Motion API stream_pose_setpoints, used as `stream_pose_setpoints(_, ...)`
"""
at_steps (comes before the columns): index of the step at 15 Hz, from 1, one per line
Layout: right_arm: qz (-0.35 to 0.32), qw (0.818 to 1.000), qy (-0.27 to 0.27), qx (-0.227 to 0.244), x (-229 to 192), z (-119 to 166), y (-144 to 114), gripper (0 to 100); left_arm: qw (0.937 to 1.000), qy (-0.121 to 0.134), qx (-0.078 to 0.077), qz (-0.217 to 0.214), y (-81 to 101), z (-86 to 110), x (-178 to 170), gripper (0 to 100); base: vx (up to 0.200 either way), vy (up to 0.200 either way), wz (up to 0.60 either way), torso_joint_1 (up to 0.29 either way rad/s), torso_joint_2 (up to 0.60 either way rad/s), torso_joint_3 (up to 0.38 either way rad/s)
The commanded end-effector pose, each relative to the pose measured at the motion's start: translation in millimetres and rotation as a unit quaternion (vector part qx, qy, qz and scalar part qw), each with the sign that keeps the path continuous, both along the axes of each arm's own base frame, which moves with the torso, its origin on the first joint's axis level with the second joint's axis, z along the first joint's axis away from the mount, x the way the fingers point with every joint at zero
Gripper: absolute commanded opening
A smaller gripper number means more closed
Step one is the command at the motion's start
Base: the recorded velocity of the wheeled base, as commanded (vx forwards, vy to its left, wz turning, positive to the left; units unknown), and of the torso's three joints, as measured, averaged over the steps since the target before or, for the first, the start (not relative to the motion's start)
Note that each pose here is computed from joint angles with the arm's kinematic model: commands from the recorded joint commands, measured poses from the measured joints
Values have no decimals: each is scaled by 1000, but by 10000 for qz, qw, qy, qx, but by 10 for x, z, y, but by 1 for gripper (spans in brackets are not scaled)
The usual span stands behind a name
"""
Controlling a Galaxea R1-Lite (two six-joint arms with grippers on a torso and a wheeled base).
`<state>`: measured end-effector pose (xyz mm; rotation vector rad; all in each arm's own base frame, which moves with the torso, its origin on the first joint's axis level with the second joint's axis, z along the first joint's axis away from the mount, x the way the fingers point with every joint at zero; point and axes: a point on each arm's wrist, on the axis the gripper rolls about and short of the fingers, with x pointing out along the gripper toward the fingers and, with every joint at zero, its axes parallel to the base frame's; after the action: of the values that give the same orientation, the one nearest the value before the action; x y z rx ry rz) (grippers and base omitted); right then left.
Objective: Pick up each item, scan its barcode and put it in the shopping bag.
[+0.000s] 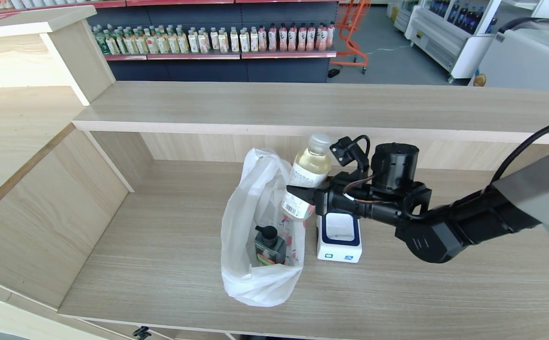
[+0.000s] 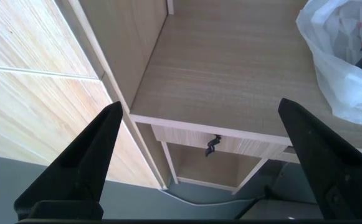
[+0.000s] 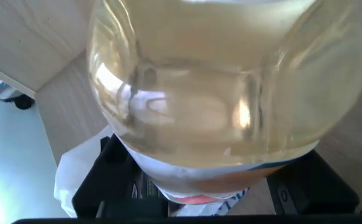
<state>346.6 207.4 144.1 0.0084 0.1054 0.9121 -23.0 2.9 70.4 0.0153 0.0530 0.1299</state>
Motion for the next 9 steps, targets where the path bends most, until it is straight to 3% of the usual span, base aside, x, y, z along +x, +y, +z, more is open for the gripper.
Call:
stream_pose_setpoints(1,182,9998,67,-64,134,-227,247,0,10000,-1,2,1,0,0,0,100,0,0,0,0,0,0)
stream_pose_setpoints(9,37,9970,-583,-508,485,-736,485,0,10000,-1,2,1,0,0,0,100,0,0,0,0,0,0)
